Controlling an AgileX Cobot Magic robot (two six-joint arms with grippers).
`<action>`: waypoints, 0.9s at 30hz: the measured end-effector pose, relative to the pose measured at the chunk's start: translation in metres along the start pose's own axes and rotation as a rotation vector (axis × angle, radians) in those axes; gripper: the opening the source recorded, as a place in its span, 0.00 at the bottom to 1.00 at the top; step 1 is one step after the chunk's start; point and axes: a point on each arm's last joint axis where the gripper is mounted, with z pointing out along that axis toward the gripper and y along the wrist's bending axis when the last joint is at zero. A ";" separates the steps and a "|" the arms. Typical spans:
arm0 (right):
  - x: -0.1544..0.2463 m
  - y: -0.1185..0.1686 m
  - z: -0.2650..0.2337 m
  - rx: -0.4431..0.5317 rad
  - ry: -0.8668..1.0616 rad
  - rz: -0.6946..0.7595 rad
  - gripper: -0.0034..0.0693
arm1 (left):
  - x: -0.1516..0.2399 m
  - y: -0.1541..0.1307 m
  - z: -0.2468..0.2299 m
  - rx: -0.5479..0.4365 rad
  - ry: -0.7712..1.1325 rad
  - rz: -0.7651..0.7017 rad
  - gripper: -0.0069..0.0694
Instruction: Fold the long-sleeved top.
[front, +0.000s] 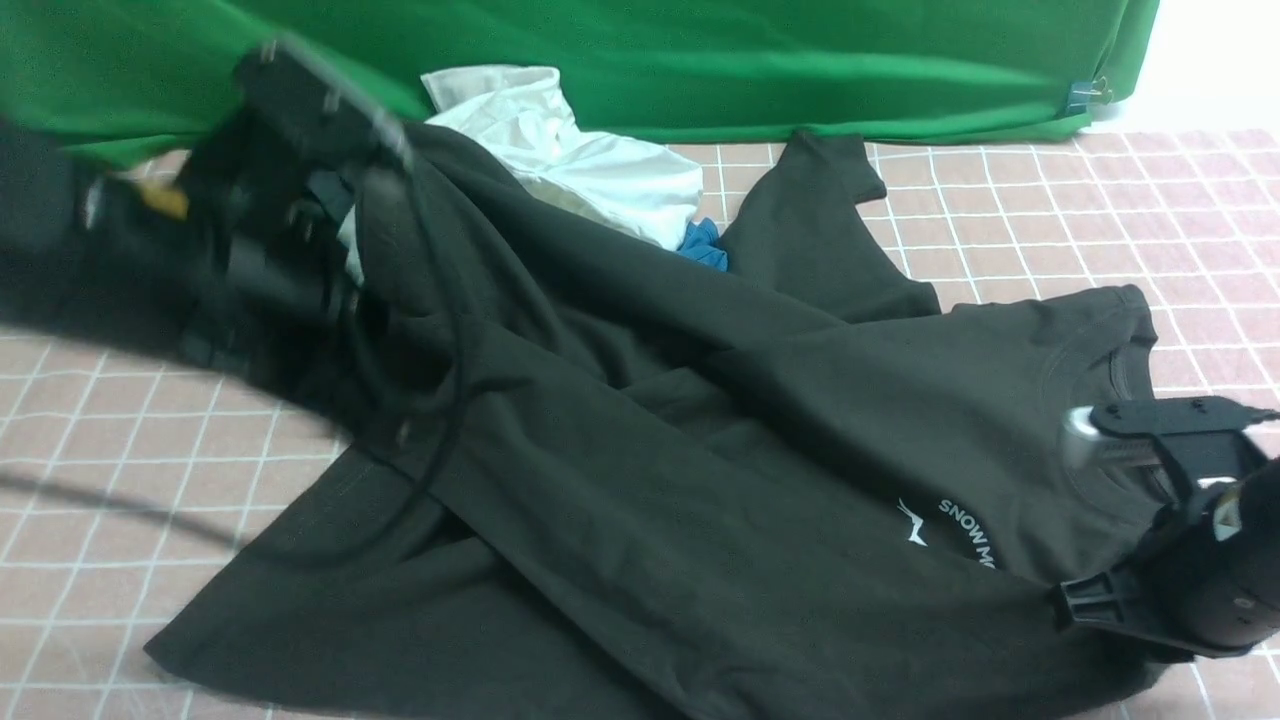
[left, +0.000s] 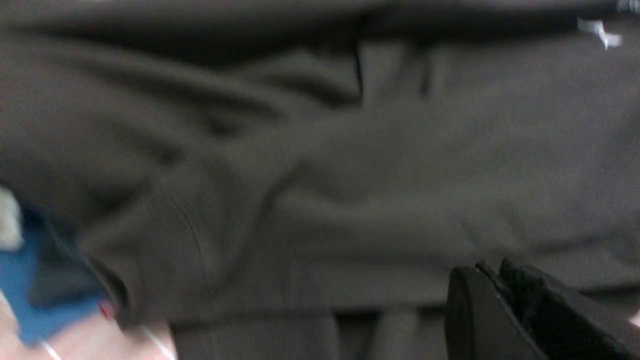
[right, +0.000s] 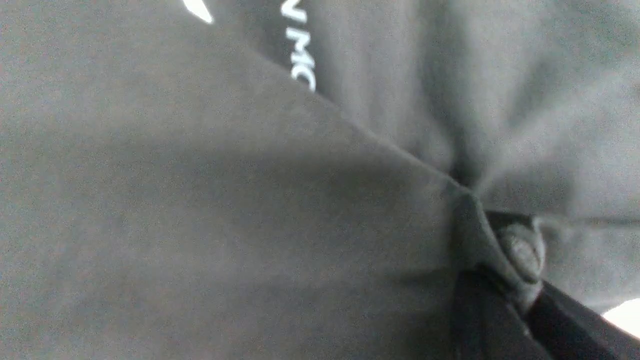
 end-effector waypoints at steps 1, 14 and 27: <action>0.002 -0.001 -0.005 0.001 0.003 -0.002 0.15 | 0.007 -0.003 0.000 0.002 0.009 -0.006 0.10; 0.060 -0.020 -0.054 0.068 0.113 0.010 0.15 | 0.042 -0.016 0.001 -0.007 0.109 -0.063 0.10; 0.075 -0.027 -0.046 0.111 0.170 -0.001 0.15 | 0.089 -0.015 0.031 -0.075 0.266 -0.090 0.19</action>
